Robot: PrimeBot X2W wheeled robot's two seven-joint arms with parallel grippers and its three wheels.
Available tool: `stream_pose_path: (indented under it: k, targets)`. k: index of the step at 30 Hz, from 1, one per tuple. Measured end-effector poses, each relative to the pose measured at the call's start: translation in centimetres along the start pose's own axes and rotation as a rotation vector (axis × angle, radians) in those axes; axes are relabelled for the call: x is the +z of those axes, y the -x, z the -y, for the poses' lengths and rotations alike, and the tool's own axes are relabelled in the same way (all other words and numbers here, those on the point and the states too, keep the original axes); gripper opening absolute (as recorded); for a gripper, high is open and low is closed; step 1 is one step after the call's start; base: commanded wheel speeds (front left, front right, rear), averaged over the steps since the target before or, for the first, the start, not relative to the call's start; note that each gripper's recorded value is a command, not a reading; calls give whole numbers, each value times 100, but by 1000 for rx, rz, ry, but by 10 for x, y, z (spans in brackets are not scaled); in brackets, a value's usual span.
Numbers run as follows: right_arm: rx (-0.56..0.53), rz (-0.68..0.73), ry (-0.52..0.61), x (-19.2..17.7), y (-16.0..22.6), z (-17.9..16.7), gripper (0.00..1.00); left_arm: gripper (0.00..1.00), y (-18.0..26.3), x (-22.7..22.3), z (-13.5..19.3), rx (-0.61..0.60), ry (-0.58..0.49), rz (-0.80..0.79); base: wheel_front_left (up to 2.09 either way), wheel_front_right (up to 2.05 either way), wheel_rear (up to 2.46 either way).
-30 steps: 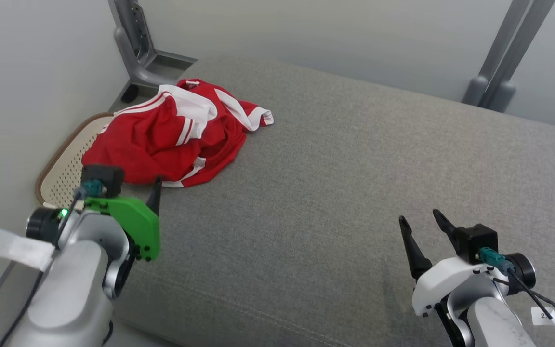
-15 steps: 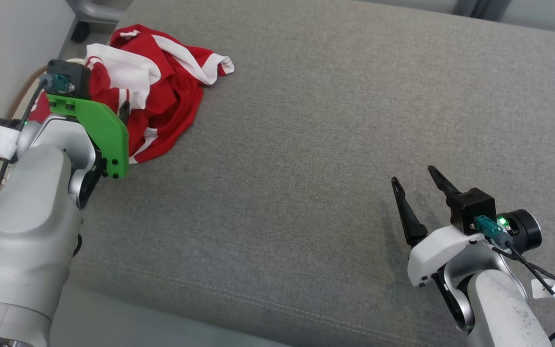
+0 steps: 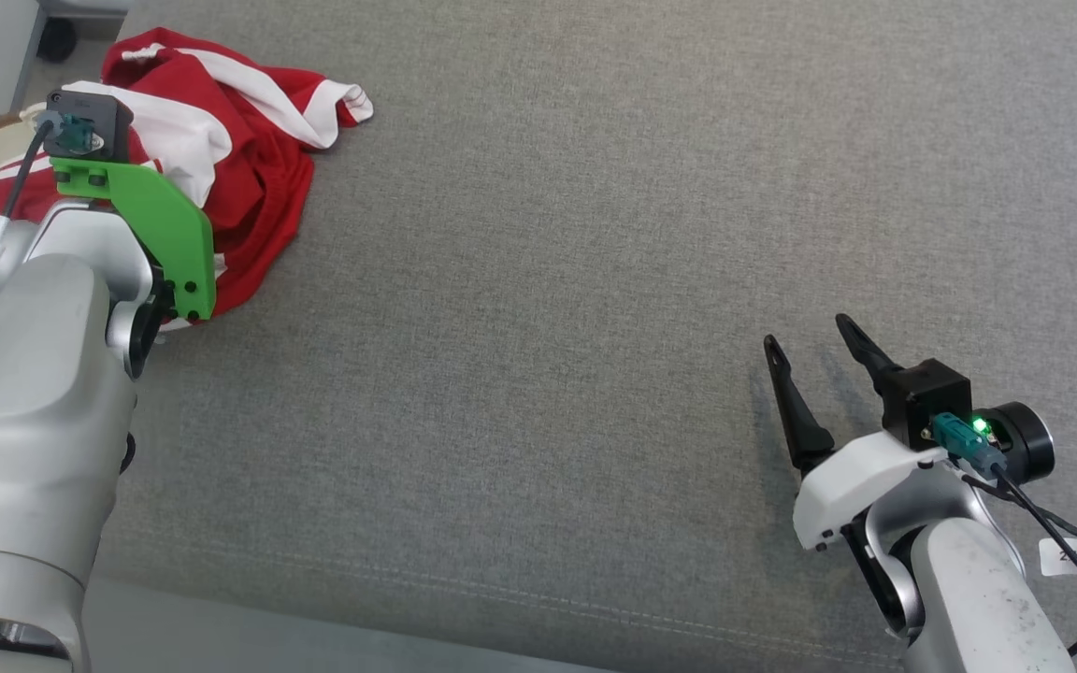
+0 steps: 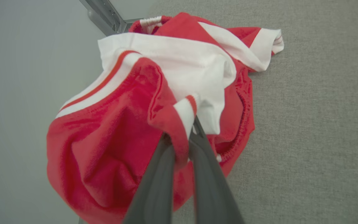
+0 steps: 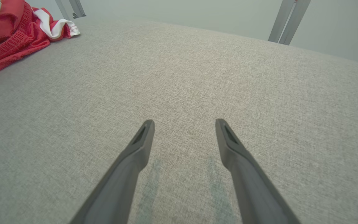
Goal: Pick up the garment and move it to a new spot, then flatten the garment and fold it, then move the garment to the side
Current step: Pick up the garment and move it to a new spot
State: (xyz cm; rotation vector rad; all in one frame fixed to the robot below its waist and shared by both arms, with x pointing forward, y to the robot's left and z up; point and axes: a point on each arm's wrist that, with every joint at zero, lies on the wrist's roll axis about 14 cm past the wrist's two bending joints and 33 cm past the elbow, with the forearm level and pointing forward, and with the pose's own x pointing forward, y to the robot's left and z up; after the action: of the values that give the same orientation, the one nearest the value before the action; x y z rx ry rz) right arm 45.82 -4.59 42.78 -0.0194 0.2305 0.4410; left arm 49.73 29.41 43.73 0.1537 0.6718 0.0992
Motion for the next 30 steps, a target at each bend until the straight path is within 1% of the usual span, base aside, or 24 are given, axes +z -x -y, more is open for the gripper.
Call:
stream_pose_path:
  k: [3, 6, 7, 8, 10, 13, 16, 17, 18, 22, 26, 30]
  targets:
    - [3, 15, -14, 4, 4, -2, 100, 0, 7, 19, 2, -11, -18, 55, 0, 0, 0]
    - [4, 36, -25, 11, 9, -4, 100, 0, 19, 52, 8, -34, -56, 146, 0, 0, 0]
    - [1, 44, -32, 13, 12, -4, 100, 0, 24, 64, 11, -42, -78, 179, 0, 0, 0]
    - [-6, 55, -37, 16, 18, -3, 100, 0, 35, 90, 19, -64, -106, 249, 0, 0, 0]
    - [-19, 57, -38, 17, 26, -1, 100, 0, 49, 120, 33, -96, -137, 330, 0, 0, 0]
    - [-40, 65, -42, 20, 36, 4, 100, 0, 74, 167, 72, -193, -168, 480, 0, 0, 0]
    - [-71, 70, -50, 19, 49, 12, 100, 0, 97, 198, 115, -292, -193, 586, 0, 0, 0]
    - [-71, 70, -50, 19, 49, 12, 100, 0, 97, 198, 115, -292, -193, 586, 0, 0, 0]
    - [-82, 71, -53, 19, 53, 14, 100, 0, 105, 207, 127, -320, -200, 618, 0, 0, 0]
    - [-133, 89, -66, 22, 70, 28, 100, 0, 145, 244, 186, -465, -231, 784, 0, 0, 0]
    - [-190, 100, -79, 22, 88, 43, 100, 0, 194, 266, 253, -648, -257, 942, 0, 0, 0]
    - [-259, 105, -91, 18, 108, 60, 100, 0, 232, 283, 295, -774, -264, 1058, 0, 0, 0]
